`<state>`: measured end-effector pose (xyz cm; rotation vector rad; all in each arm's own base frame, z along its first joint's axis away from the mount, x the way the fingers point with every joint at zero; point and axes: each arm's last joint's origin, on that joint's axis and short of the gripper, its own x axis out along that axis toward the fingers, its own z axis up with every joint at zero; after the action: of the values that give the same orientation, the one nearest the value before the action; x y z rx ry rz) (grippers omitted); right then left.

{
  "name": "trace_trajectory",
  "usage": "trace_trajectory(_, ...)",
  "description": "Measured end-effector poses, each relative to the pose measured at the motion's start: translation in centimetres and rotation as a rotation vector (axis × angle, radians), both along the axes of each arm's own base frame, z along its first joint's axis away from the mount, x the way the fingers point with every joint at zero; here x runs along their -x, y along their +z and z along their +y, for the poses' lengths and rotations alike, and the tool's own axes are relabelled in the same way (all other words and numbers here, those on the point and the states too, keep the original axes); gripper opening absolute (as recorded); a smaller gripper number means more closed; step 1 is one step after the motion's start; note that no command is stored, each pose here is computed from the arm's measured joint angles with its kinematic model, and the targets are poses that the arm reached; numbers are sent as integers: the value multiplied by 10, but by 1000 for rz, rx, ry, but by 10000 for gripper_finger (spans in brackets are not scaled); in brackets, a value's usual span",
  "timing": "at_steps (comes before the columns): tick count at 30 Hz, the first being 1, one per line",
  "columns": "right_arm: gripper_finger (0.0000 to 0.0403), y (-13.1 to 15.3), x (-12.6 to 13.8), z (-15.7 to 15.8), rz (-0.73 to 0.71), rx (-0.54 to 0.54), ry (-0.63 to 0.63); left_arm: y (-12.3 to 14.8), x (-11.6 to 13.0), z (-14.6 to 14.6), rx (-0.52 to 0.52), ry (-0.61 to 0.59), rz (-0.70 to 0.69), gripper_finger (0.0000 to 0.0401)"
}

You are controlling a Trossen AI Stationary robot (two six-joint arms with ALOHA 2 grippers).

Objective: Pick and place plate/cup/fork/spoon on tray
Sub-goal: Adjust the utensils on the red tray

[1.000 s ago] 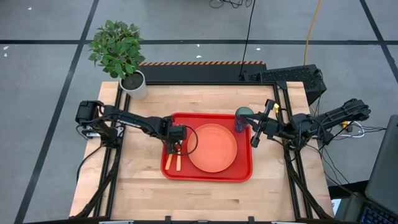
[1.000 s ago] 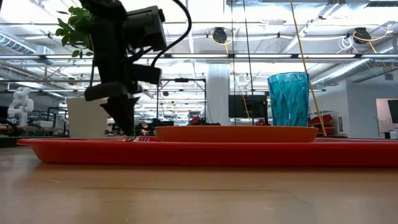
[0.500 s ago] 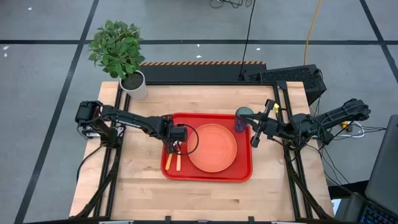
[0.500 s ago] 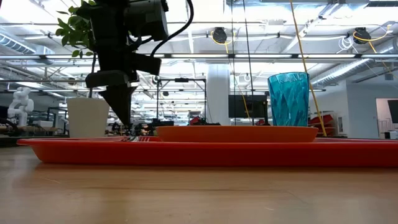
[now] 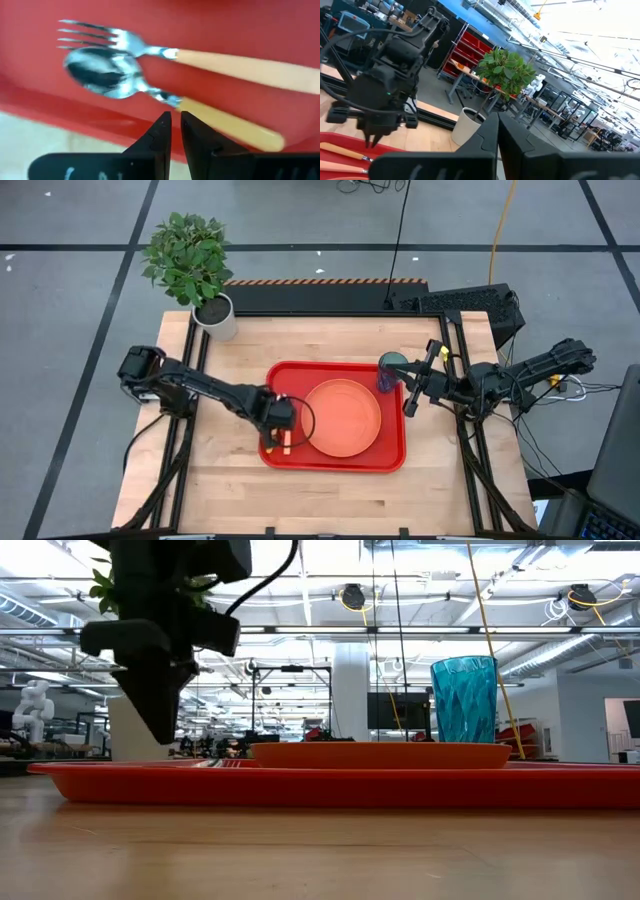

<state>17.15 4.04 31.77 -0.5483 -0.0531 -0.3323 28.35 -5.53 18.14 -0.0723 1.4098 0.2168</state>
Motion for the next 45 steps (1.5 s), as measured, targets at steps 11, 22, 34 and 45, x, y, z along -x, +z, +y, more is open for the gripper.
trace_trajectory(11, 0, 1, 0, 0, -12, -13, 2, -13, 11, -14, -22, -57, 14, 47)
trace_trajectory(22, 0, 1, 0, 0, -11, -11, 2, -33, 17, -14, -16, -104, -13, 47)
trace_trajectory(34, 0, 1, 0, 0, -11, -10, 2, -32, 12, -16, 4, -80, -74, 47)
trace_trajectory(45, 0, 1, 0, 0, -11, -10, 2, -33, 16, -15, -1, -76, -27, 47)
